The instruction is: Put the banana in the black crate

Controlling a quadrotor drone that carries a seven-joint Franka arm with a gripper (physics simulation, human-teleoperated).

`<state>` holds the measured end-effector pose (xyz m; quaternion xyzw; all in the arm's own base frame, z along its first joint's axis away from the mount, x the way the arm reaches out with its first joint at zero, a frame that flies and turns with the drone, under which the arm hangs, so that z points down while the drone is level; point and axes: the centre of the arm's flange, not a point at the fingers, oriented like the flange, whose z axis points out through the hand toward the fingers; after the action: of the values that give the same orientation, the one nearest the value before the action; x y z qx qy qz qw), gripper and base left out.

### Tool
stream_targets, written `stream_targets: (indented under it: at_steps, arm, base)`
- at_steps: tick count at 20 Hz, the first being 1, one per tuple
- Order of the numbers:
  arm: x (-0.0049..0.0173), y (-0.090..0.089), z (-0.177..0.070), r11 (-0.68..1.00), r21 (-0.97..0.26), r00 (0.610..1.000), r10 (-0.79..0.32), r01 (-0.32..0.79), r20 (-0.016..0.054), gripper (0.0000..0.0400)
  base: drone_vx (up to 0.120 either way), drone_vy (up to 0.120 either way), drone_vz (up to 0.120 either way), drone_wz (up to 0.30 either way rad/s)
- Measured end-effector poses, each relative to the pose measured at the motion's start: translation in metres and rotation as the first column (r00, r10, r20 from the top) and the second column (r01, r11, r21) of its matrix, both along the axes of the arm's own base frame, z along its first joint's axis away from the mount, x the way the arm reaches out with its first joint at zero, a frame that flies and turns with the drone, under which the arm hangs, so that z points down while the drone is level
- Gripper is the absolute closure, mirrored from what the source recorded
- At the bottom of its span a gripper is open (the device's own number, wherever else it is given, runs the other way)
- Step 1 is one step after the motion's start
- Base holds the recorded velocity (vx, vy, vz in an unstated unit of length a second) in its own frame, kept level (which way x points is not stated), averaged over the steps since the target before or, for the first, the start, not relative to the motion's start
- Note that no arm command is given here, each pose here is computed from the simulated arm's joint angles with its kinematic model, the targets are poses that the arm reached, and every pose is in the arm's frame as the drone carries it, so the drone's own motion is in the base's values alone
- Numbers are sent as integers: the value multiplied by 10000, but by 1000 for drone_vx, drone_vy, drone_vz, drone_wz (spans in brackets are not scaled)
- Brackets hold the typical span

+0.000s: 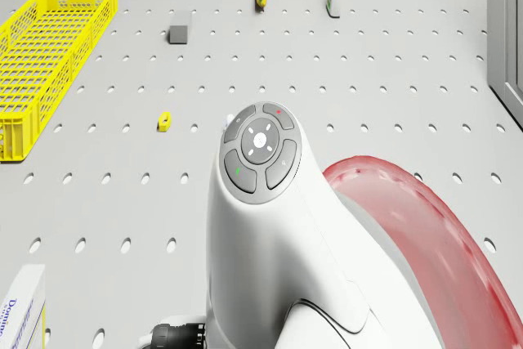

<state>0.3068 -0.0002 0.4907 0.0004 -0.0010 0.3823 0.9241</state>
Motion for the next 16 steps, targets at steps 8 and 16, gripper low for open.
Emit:
stream_targets:
  at_steps: [8, 16]
  arm:
    - [0, 0, 0, 10000, -1, 10000, 1, -1, 0, 0]
    - [0, 0, 0, 10000, -1, 10000, 2, -2, -1, 0]
  base:
    - [120, 0, 0, 0]
    - [120, 0, 0, 0]
